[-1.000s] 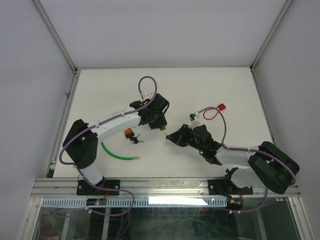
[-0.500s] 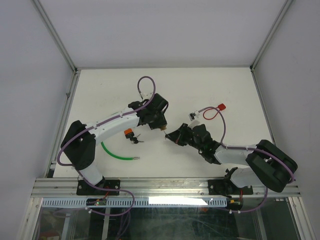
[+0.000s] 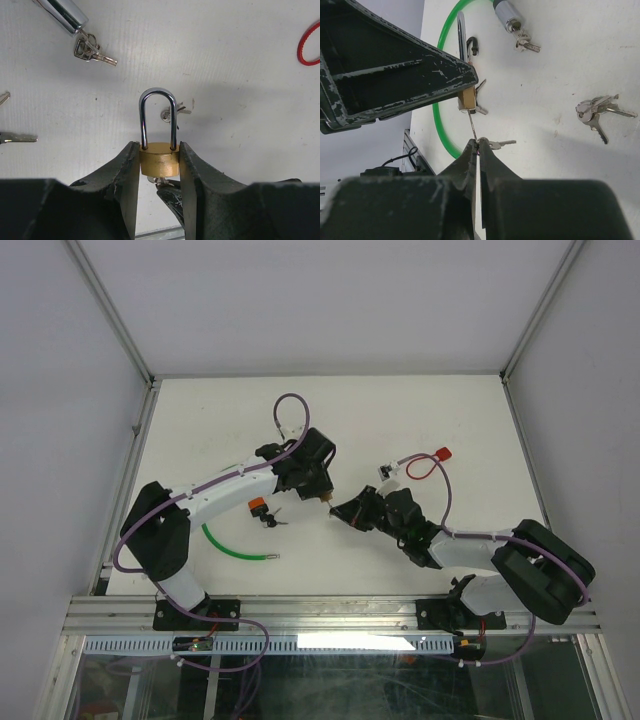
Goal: Unlock with the key
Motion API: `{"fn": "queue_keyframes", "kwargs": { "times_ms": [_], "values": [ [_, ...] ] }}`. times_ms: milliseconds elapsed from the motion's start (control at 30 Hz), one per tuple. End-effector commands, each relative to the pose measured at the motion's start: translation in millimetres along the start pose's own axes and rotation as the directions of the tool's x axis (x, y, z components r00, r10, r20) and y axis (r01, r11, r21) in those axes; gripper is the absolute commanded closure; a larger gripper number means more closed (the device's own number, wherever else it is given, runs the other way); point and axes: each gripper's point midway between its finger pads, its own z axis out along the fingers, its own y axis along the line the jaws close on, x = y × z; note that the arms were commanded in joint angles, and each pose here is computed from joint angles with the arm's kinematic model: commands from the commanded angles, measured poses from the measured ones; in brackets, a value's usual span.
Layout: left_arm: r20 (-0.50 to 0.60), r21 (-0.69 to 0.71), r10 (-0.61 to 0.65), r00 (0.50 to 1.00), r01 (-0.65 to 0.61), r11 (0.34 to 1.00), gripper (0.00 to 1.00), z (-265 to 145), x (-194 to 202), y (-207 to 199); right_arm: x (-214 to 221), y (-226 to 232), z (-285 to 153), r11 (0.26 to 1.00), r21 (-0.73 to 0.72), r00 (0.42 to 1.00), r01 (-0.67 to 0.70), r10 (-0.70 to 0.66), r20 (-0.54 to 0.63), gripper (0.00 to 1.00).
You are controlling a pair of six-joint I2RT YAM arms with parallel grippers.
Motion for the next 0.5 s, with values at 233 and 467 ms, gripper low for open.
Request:
{"fn": "queue_keyframes", "kwargs": {
  "times_ms": [233,467],
  "values": [
    [0.031,0.104,-0.031,0.999,0.028,0.994,0.89,-18.3,-11.0,-20.8,-22.8,21.8,1.2,0.998,-0.052,0.995,-0.019,0.023,0.092,1.00],
    [0.031,0.120,-0.046,0.998,0.042,0.992,0.89,-19.7,-10.3,-21.8,-23.0,24.8,2.9,0.997,-0.062,0.995,-0.034,0.039,0.090,1.00]
  ]
}}
